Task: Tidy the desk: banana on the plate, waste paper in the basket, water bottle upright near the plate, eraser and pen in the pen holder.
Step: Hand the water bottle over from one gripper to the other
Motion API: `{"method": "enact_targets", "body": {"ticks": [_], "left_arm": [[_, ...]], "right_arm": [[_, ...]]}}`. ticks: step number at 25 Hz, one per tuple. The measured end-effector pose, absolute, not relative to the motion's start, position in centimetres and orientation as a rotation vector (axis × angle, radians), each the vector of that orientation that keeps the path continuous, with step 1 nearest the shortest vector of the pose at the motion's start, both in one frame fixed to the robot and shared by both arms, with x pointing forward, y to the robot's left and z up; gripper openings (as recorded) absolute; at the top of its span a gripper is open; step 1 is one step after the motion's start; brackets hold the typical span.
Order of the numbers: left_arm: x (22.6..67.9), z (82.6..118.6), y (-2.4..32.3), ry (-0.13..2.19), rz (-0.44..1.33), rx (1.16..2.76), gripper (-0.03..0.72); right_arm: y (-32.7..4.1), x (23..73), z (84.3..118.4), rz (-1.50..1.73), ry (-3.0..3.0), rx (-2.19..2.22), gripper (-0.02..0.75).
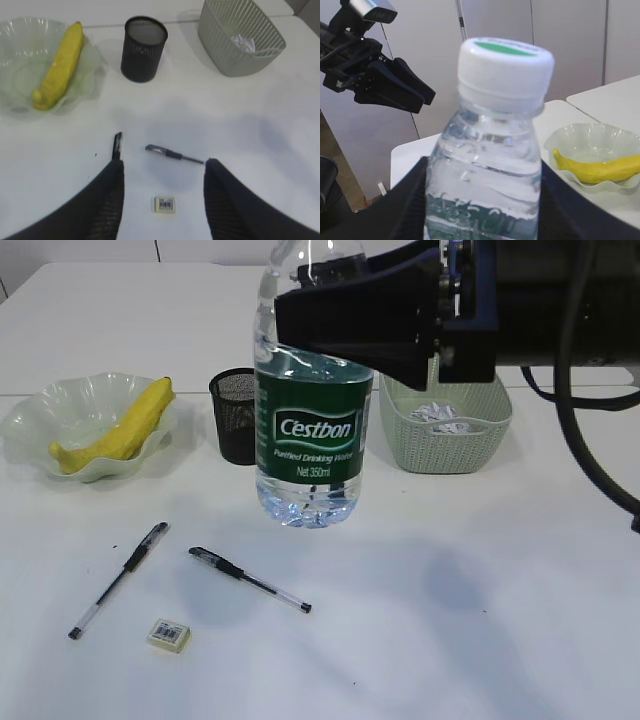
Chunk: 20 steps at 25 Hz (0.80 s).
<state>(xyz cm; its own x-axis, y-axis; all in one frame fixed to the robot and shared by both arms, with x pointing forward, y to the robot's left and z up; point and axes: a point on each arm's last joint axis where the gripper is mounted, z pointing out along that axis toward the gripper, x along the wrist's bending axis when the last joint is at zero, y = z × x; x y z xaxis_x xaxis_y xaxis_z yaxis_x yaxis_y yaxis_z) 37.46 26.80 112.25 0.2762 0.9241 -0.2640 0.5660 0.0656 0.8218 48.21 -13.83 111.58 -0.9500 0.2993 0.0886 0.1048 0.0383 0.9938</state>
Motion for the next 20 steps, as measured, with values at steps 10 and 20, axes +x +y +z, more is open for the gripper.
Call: {"method": "enact_targets", "body": {"ticks": [10, 20], "left_arm": [[38.1, 112.3, 28.7, 1.382, 0.818, 1.734, 0.367], [39.6, 111.2, 29.9, 1.332, 1.085, 1.458, 0.361]], "right_arm": [[-13.8, 48.2, 111.6, 2.041, 2.155, 0.422, 0.382], [-13.8, 48.3, 111.6, 2.034, 2.151, 0.426, 0.382]]}}
